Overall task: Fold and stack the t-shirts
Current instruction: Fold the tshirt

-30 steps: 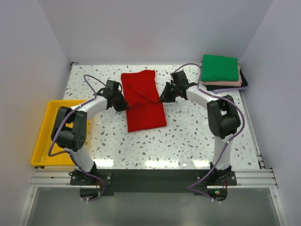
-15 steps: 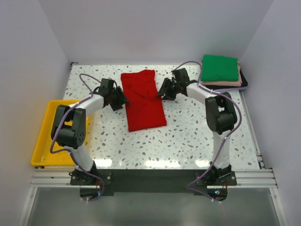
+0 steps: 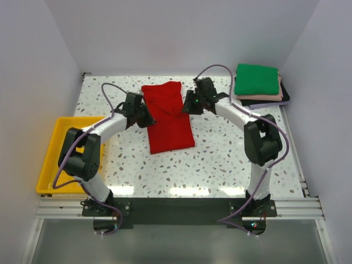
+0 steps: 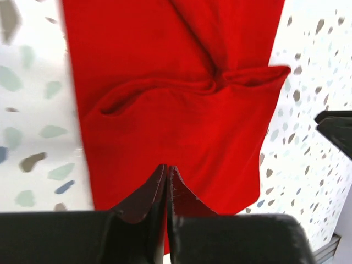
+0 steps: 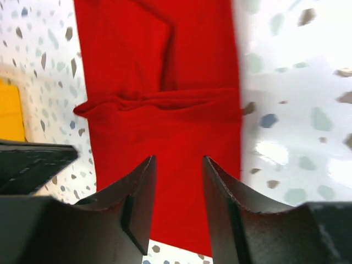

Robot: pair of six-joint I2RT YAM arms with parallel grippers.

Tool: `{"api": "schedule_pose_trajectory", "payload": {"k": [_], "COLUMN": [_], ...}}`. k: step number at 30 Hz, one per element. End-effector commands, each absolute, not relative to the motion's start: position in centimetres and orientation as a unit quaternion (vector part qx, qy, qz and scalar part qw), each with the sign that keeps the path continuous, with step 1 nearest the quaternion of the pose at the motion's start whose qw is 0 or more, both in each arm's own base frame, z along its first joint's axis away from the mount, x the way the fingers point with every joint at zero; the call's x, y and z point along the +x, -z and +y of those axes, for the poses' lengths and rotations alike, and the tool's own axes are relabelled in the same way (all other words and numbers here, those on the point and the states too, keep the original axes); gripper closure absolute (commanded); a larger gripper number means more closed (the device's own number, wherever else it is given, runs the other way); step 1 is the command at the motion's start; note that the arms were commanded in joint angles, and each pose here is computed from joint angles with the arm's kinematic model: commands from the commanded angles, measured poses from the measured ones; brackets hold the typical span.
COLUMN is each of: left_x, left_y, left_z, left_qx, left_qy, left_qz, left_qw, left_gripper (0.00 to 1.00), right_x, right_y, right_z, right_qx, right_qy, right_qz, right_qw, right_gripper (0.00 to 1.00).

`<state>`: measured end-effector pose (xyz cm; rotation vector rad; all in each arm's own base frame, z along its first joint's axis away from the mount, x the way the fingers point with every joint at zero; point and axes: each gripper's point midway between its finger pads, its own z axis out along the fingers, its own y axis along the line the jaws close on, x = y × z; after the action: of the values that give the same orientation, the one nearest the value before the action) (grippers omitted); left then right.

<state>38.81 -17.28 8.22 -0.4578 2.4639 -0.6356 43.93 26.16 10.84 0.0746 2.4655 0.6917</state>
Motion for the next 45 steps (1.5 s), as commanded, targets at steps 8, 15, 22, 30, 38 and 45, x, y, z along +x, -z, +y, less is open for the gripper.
{"api": "schedule_pose_trajectory", "payload": {"k": [8, 15, 22, 30, 38, 45], "left_x": [43.3, 45.3, 43.5, 44.1, 45.2, 44.4], "left_y": [-8.0, -4.1, -1.4, -3.2, -4.5, -1.9], "left_z": [-23.2, -23.8, -20.8, -19.8, -19.1, -18.2], "left_qx": [-0.122, -0.140, -0.196, -0.196, -0.190, -0.206], "left_qy": [0.288, 0.276, 0.243, 0.258, 0.276, 0.239], "left_qz": [0.906, 0.915, 0.920, 0.910, 0.902, 0.916], "left_qw": [0.285, 0.257, 0.239, 0.260, 0.271, 0.246], "left_gripper": [0.97, 0.96, 0.96, 0.95, 0.93, 0.93], "right_x": [45.5, 46.8, 46.6, 46.2, 46.5, 45.9], "right_y": [-8.3, -5.1, -3.0, -3.3, -3.5, -2.5], "right_z": [30.7, 30.4, 28.9, 28.1, 26.6, 26.5], "right_qx": [-0.061, -0.066, -0.057, -0.056, -0.068, -0.076], "right_qy": [-0.199, -0.165, -0.141, -0.126, -0.083, -0.075], "right_qz": [0.932, 0.944, 0.952, 0.952, 0.956, 0.961], "right_qw": [0.297, 0.279, 0.267, 0.272, 0.273, 0.255], "right_gripper": [0.62, 0.64, 0.62, 0.58, 0.52, 0.47]}}
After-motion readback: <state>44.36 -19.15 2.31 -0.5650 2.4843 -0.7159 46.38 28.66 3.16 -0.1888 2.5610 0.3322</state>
